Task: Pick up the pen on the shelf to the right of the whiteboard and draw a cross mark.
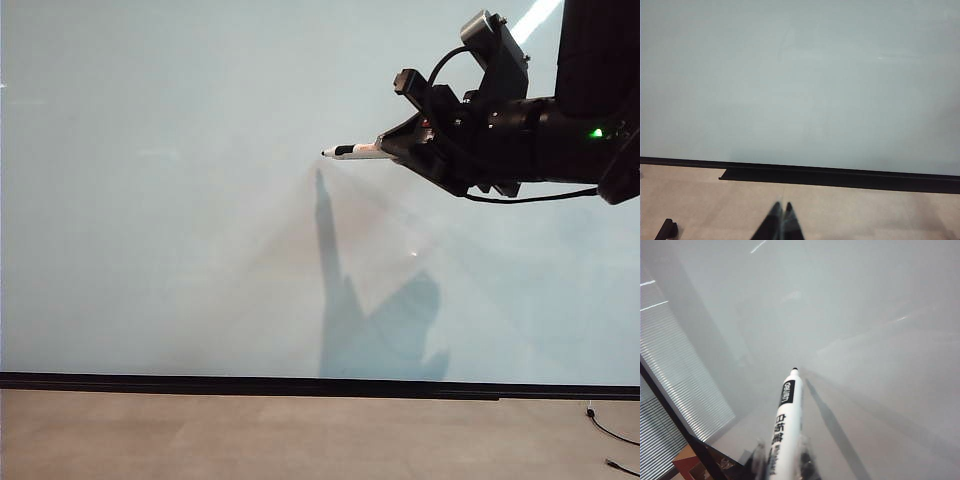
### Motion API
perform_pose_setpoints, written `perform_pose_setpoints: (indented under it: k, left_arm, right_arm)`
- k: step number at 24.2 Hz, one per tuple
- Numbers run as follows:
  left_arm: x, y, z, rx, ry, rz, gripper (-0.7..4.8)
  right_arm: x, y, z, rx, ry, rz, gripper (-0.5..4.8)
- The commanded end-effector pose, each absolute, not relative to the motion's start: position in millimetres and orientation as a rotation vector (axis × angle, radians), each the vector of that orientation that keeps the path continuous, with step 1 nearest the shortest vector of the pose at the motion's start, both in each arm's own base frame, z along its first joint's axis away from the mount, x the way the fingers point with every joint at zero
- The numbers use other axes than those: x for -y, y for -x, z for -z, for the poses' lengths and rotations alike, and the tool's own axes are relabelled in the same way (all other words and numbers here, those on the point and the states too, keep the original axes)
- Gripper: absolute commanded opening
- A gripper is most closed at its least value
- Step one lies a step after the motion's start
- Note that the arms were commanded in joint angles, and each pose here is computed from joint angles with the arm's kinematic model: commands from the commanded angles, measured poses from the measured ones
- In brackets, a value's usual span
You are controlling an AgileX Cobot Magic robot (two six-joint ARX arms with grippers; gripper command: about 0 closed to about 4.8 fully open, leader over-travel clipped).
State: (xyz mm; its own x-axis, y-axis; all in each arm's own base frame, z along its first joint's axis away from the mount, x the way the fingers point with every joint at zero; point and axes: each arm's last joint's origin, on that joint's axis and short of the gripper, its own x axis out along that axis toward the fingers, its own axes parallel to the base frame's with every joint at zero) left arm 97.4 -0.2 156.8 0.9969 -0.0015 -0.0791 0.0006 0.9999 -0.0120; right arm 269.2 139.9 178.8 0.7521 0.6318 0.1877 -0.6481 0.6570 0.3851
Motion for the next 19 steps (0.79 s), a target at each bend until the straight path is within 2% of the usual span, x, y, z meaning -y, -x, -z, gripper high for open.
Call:
perform_pose_setpoints:
  k: [1,19]
  left_arm:
    - [0.3,-97.3,-158.4,-0.070,0.008,0.005,-0.05]
    - [0.3,-97.3,-158.4,-0.070,0.008,0.005,-0.05]
  right_arm:
    - [-139.7,-269.7,-182.3,0.059,-0.463,-0.711,-0.09]
    - [-136.6,-270.7,-176.6,0.030,-0.480,-0.589,-0.09]
